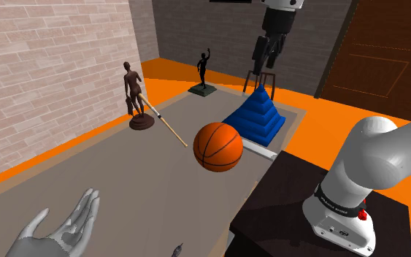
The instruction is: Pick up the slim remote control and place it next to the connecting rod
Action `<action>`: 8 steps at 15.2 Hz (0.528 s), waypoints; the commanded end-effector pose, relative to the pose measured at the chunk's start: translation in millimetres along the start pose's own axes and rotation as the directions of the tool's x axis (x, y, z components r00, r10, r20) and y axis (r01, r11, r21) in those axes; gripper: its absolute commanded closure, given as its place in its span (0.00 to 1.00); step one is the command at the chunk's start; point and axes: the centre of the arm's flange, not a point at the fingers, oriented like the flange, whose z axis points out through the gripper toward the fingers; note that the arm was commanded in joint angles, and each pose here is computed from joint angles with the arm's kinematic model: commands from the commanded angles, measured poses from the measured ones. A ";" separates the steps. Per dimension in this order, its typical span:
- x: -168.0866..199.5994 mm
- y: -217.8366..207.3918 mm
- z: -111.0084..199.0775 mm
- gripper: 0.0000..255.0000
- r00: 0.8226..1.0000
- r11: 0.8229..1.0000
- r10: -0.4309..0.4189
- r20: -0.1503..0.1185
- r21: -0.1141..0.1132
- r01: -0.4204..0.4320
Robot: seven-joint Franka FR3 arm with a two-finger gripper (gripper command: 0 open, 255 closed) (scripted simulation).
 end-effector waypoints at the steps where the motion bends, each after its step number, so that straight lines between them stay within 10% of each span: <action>1: 0.0 0.0 0.0 0.00 1.000 1.000 0.000 0.000 0.000 0.000; 8: 2.1 40.9 82.6 0.00 1.000 1.000 -0.006 0.014 -0.003 0.007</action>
